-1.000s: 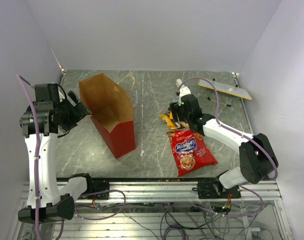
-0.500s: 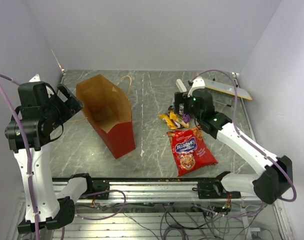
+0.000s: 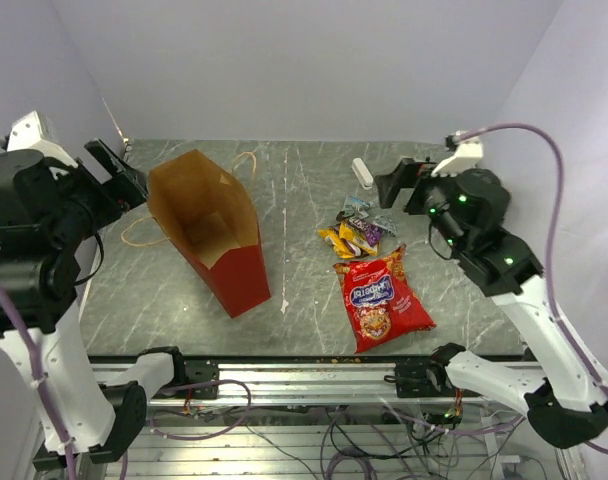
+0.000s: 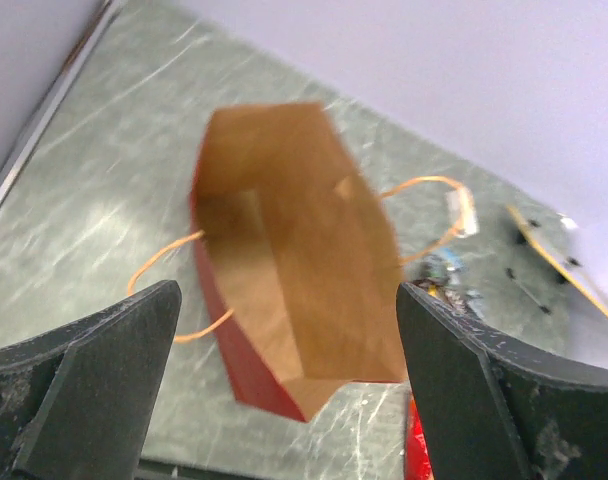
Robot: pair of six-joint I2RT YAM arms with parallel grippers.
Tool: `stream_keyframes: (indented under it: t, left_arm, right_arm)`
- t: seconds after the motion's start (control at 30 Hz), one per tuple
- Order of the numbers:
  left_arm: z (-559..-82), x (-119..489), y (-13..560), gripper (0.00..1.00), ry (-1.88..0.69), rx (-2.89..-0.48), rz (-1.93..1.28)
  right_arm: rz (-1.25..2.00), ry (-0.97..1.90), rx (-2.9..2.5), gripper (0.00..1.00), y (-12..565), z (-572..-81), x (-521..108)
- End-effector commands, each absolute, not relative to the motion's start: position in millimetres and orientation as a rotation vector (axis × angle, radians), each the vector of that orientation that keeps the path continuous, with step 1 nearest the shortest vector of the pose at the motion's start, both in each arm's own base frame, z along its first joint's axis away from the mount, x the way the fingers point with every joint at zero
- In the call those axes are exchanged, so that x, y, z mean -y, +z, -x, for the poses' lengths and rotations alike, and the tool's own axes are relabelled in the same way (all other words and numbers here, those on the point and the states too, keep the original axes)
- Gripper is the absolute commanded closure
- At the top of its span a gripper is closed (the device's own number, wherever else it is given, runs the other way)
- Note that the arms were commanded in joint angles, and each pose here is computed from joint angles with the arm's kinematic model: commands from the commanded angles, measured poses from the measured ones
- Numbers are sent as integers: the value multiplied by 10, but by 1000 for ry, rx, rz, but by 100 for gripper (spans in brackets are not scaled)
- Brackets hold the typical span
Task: Take the snacks out of the paper bag
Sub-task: Reset both arms
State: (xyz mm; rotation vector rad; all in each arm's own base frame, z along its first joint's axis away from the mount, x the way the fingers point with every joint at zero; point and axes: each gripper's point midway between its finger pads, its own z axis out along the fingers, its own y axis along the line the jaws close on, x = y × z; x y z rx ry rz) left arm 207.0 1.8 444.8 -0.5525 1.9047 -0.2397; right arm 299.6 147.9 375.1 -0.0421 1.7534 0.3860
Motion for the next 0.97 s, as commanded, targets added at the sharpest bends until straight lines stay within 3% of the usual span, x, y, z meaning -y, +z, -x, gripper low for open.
stream_keyframes:
  t: [0.0,0.2,0.37,0.63,0.93]
  left_arm:
    - [-2039,357,5120,0,-362,-1730,202]
    - [-1903,727,5450,1,-408,-1639,-89]
    - [-1722,812,5360,1,-415,-1639,-206]
    - [-1719,1034,5264,1,-622,-1606,-109]
    - [-1841,1024,5167,1,-613,-1655,-25]
  right_arm:
    - [-14,423,-1668,0,4304,-2657,-1233]
    - [-98,407,-1623,0,4768,-2426,-961]
    - [-90,352,-1673,0,4774,-2319,-840]
    - [-173,322,-1681,0,4689,-2267,-696]
    - [-252,241,-1677,0,4714,-2330,-552]
